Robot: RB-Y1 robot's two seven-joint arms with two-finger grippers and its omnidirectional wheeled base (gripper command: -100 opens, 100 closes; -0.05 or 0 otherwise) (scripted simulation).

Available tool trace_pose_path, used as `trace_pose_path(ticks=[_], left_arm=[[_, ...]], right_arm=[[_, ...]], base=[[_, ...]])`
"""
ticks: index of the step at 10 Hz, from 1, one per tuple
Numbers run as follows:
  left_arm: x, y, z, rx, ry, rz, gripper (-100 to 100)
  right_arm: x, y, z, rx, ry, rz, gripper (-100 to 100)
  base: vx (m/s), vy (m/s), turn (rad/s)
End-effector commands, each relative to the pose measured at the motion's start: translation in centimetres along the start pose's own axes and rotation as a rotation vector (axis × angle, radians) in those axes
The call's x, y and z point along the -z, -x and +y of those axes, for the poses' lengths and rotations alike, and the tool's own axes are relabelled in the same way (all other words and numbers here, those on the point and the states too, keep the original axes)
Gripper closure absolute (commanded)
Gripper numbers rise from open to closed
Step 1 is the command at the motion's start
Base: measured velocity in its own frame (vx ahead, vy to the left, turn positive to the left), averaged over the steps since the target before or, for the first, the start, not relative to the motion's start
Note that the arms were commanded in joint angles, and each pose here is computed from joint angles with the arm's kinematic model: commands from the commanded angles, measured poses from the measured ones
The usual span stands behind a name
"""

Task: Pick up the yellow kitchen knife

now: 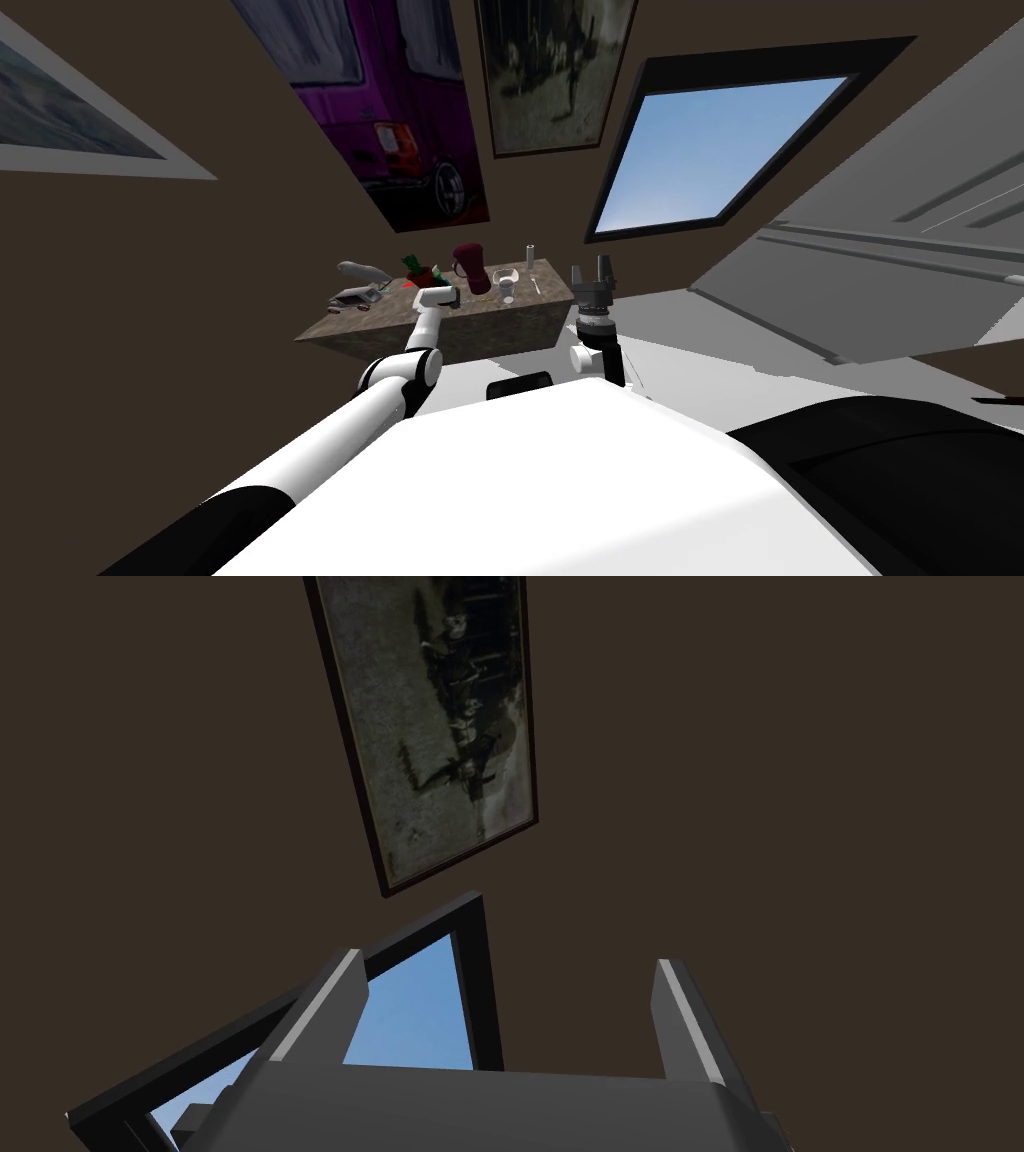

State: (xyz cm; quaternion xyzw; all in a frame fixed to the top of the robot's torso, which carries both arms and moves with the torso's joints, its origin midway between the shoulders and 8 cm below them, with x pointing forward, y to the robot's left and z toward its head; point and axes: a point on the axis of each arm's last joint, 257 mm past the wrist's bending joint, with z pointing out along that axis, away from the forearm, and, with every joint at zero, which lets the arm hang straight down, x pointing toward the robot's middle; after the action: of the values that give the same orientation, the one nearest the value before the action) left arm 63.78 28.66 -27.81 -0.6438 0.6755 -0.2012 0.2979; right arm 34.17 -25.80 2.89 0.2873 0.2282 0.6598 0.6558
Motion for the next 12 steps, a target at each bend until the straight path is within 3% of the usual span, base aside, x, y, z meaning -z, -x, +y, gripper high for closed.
trace_pose_path(ticks=[1,7,8,9,12], left_arm=[[-0.1,0.0,0.7,0.001,0.033,0.002,-100],[0.3,-0.2,4.2,0.031,0.255,0.022,-100],[0.3,-0.2,4.2,0.031,0.255,0.022,-100],[0.6,-0.4,5.0,0.041,0.31,0.029,-100],[1.2,-0.6,6.4,0.05,0.39,0.039,-100]], right_arm=[[0.0,0.0,0.0,0.0,0.0,0.0,0],[0.0,0.0,0.0,0.0,0.0,0.0,0],[0.0,0.0,0.0,0.0,0.0,0.0,0],[0.0,0.0,0.0,0.0,0.0,0.0,0],[0.0,0.0,0.0,0.0,0.0,0.0,0]], base=[[0.019,0.009,0.005],[0.045,0.015,-0.063],[0.019,0.006,0.007],[0.04,0.003,-0.069],[0.048,0.011,-0.048]])
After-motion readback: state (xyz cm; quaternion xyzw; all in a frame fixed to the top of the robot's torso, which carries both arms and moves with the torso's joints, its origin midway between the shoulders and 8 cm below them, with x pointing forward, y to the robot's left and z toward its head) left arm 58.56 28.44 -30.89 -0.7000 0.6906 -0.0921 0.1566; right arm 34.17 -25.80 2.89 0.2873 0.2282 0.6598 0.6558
